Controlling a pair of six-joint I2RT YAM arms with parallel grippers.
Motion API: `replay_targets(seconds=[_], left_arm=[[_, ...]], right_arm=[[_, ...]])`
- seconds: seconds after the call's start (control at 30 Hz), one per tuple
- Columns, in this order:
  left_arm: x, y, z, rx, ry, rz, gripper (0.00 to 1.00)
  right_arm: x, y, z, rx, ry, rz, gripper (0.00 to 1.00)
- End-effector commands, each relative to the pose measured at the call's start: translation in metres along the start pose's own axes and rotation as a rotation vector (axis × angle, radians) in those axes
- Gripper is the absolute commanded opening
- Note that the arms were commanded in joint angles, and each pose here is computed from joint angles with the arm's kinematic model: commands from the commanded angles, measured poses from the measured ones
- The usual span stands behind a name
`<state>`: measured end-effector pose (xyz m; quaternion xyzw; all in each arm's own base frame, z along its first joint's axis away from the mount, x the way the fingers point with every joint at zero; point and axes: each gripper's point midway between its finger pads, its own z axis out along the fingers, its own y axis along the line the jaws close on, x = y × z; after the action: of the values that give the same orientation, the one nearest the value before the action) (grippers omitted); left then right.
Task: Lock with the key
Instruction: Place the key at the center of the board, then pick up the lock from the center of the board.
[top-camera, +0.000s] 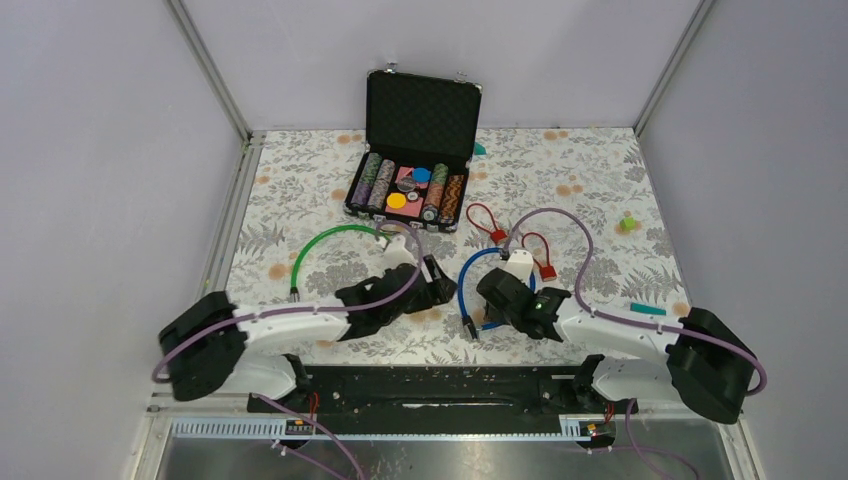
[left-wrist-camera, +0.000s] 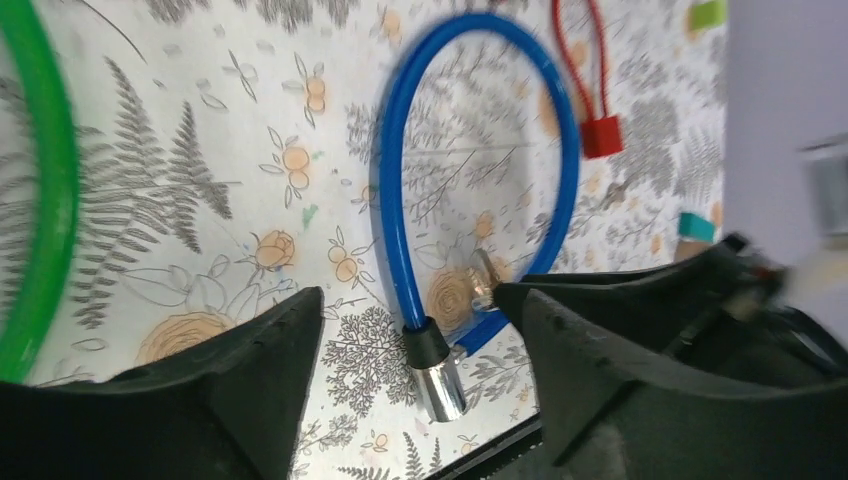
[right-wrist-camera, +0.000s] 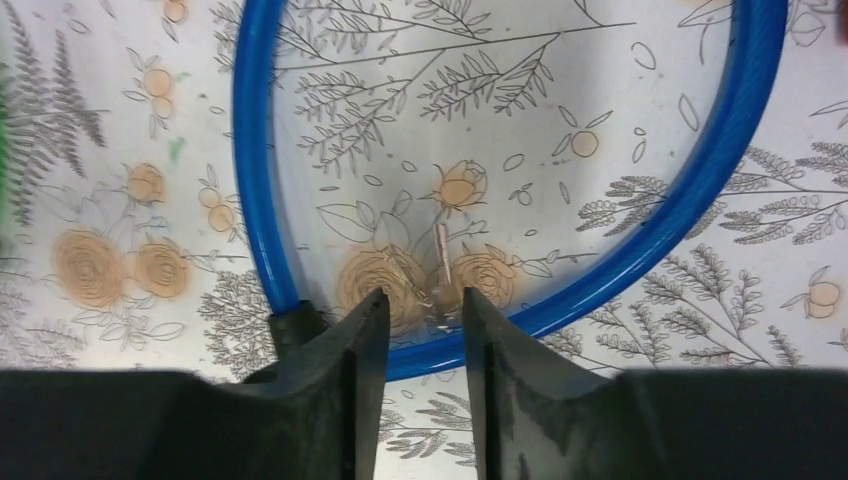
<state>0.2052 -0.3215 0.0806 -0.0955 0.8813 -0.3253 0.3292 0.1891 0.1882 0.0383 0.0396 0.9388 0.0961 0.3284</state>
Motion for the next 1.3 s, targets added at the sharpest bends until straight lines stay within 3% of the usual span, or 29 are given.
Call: replay_targets(seconds=[0.0,0.1,0.23,0.47,0.53,0.7,0.87,0.93,1.27], left_arm=[[-0.047,0.006,-0.037,-0.007,-0.192,0.07,0.82],[-0.072,0.011,-0.071,0.0,-0.28,0.104,0.99],[-0.101,0.019,-0.116,0.008,-0.386,0.118,0.99],[-0.126,0.017,-0.181,0.103,-0.457,0.183,0.99],[-0.132,0.017,-0.196,0.119,-0.472,0.181,0.99],[-0.14,0.021,-0.219,0.138,-0.497,0.179,0.99],[-0.143,0.033,-0.229,0.128,-0.523,0.151,0.99],[-0.141,0.037,-0.23,0.125,-0.523,0.149,0.99],[-0.136,0.044,-0.227,0.12,-0.513,0.136,0.99]], right_arm=[[-0.018,0.014,-0.007,0.001,-0.008,0.033,0.53],[-0.038,0.023,-0.018,-0.031,-0.061,0.023,0.71],[-0.056,0.049,-0.028,-0.116,-0.083,0.003,0.73],[-0.054,0.131,-0.012,-0.186,0.003,-0.104,0.68],[-0.056,0.159,-0.007,-0.178,0.016,-0.099,0.6],[-0.043,0.194,0.022,-0.045,0.054,-0.182,0.57],[-0.031,0.207,0.05,0.045,0.071,-0.236,0.57],[-0.028,0.206,0.06,0.081,0.077,-0.257,0.52],[0.001,0.183,0.091,0.209,0.126,-0.303,0.46]])
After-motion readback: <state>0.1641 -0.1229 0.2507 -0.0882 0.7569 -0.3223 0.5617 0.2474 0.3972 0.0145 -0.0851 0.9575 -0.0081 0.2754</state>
